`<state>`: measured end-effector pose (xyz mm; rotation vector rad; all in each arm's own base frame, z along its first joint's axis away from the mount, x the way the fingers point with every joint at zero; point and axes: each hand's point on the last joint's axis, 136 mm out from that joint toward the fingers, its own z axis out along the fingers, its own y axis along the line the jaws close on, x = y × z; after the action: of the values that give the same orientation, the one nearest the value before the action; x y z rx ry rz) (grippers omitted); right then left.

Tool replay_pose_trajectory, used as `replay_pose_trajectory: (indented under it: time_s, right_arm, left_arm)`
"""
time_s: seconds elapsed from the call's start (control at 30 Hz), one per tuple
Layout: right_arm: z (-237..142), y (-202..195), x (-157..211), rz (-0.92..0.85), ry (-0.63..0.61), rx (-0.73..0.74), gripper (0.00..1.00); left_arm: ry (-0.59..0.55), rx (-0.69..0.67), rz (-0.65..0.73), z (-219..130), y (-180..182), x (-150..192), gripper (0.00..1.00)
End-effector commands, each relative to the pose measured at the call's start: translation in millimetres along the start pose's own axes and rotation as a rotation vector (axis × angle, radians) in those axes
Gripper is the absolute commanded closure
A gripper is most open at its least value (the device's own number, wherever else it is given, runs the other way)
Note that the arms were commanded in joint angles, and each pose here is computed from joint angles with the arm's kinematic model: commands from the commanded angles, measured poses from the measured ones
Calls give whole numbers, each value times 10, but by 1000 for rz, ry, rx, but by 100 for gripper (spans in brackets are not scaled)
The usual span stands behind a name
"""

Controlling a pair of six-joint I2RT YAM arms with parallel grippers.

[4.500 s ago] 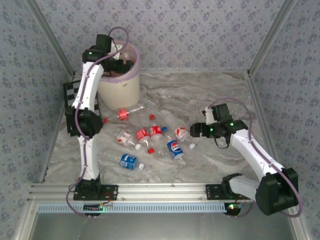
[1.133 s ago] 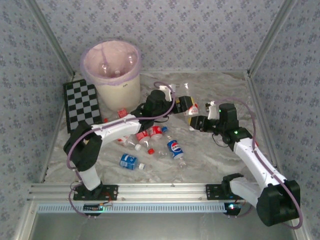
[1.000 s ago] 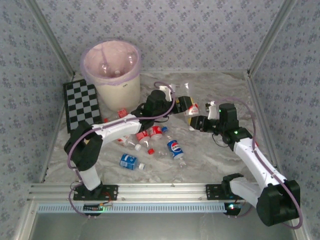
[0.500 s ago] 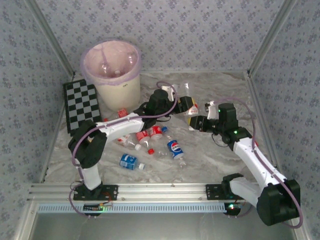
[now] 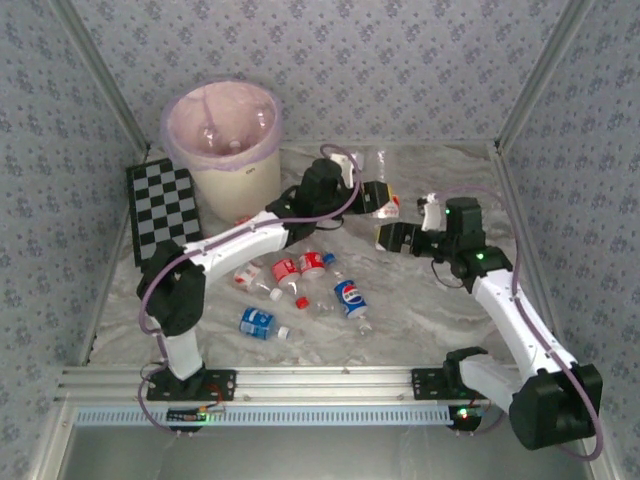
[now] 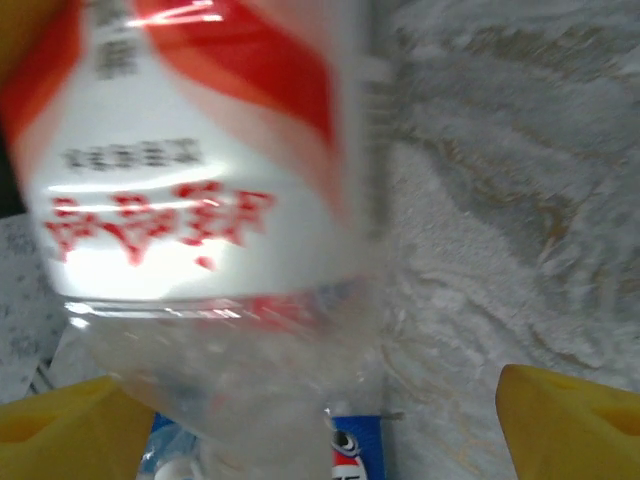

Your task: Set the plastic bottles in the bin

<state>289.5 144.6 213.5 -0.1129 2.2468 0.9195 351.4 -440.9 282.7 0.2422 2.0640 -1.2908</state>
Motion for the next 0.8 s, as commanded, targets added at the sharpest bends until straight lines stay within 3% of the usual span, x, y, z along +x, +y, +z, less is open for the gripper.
replay_pose_trajectory:
  time_s: [0.0, 0.1, 0.23, 0.5, 0.77]
  right_arm:
    - [-195, -34, -66, -20, -15, 31, 7]
    - [-195, -132, -16, 10, 4, 45, 6]
    - [-99, -236, 95, 59, 26, 52, 6]
    - [-98, -292, 149, 54, 45, 87, 7]
    - [-150, -278, 190, 57, 45, 93, 7]
  left_arm:
    - [-13, -44, 144, -280, -32, -411, 55]
    - [-72, -85, 214, -591, -5, -860, 71]
    - [-214, -125, 240, -1087, 21, -1557, 99]
    - [-442, -244, 285, -2060, 169, -2593, 100]
    - [-366, -556, 255, -2403, 1117, -2951, 100]
